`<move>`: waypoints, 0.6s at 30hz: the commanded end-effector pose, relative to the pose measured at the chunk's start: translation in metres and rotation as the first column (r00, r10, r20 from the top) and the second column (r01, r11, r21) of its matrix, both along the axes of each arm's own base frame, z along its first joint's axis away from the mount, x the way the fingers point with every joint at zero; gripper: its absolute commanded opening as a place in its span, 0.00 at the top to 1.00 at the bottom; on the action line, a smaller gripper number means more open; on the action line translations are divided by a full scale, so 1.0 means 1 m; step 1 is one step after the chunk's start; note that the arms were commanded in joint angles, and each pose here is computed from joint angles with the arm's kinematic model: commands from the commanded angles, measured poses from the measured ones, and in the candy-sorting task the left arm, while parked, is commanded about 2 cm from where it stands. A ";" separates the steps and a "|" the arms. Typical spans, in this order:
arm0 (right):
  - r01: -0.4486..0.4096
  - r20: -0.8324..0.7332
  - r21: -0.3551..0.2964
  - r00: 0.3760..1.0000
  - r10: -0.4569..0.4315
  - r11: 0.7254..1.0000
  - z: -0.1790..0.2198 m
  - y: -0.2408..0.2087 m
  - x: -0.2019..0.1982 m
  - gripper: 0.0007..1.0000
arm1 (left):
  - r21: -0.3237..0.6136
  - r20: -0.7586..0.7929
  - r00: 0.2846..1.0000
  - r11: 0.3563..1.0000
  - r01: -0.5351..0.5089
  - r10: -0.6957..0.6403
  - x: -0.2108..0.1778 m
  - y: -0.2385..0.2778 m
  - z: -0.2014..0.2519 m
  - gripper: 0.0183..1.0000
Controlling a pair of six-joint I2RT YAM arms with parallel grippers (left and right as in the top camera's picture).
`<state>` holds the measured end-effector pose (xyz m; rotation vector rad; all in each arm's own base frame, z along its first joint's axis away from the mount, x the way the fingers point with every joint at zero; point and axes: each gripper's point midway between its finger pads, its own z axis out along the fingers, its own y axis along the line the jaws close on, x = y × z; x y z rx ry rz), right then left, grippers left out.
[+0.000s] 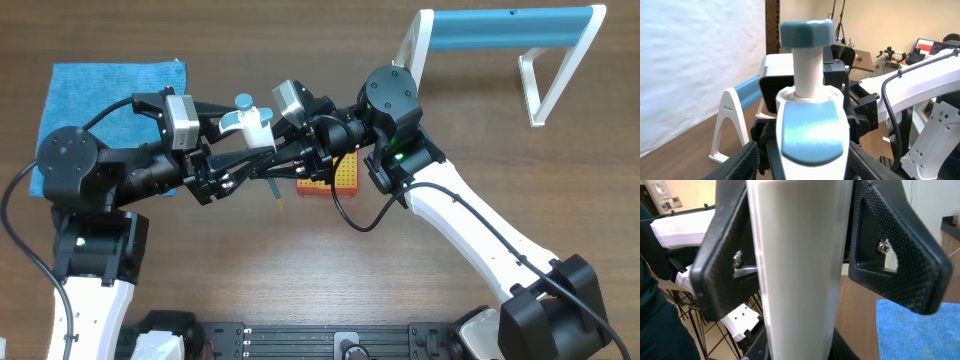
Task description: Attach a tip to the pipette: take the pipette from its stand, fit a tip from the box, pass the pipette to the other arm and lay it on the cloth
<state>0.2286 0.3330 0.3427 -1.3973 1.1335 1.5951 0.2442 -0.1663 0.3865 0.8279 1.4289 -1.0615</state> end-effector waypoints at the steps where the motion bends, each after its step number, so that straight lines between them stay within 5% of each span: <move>1: -0.005 0.029 0.017 1.000 0.005 1.000 0.010 -0.001 -0.004 0.93 | 0.000 0.020 1.000 1.000 0.019 -0.019 -0.003 -0.002 0.007 0.48; 18: 0.049 0.046 0.033 0.998 -0.050 0.998 0.011 0.002 0.005 0.92 | -0.030 0.060 0.998 0.999 0.017 -0.015 -0.003 -0.001 0.022 0.62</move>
